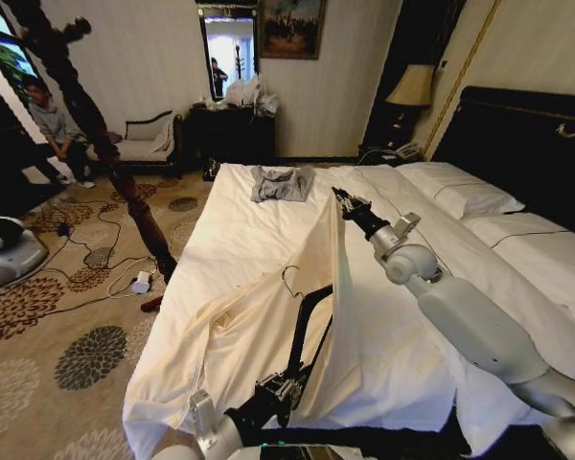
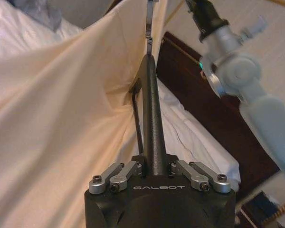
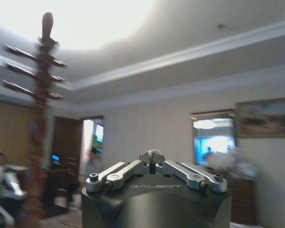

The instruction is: Pick up the clothes from the bed and hang them on the clothes hanger.

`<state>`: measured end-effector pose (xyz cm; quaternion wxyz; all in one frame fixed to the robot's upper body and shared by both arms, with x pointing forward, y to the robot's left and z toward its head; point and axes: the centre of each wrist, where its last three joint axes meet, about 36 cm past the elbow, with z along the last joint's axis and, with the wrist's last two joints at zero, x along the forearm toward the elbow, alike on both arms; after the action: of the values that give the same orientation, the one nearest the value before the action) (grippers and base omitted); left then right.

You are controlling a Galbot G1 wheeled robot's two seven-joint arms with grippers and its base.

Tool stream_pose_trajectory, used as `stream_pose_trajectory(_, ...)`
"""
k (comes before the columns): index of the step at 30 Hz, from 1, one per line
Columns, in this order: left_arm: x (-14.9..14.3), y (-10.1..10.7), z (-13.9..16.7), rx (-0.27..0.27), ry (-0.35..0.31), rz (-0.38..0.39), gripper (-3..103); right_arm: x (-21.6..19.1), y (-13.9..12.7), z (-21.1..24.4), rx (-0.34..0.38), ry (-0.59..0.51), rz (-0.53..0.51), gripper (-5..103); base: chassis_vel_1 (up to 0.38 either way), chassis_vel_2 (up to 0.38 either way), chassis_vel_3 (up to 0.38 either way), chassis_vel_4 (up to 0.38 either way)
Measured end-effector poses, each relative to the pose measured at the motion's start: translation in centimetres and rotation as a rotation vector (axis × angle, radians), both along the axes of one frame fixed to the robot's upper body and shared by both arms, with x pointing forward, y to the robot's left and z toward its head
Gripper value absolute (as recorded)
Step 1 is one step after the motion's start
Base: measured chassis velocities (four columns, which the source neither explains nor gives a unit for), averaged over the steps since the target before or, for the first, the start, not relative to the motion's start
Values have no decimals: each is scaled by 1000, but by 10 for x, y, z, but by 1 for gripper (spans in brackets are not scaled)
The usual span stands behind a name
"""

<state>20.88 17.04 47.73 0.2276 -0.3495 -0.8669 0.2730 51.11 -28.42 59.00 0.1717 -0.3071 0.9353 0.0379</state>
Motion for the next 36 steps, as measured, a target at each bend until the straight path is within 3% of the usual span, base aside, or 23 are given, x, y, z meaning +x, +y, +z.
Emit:
stream_pose_trajectory(8,41,7,5,18,-124,37,20,-44,17,14,16,-67,167,1,0,0,0,0)
stream_pose_trajectory(16,68,19,17,41,-222,71,20,-81,6,24,-18,-85,193,1,0,0,0,0)
stream_pose_trajectory(21,78,28,27,56,-283,98,20,-102,3,22,-32,-59,203,1,0,0,0,0)
stream_pose_trajectory(27,86,40,46,48,-351,129,20,-128,19,28,12,-15,235,1,0,0,0,0)
stream_pose_trajectory(36,90,52,62,49,-394,155,20,-158,38,34,6,5,336,1,0,0,0,0)
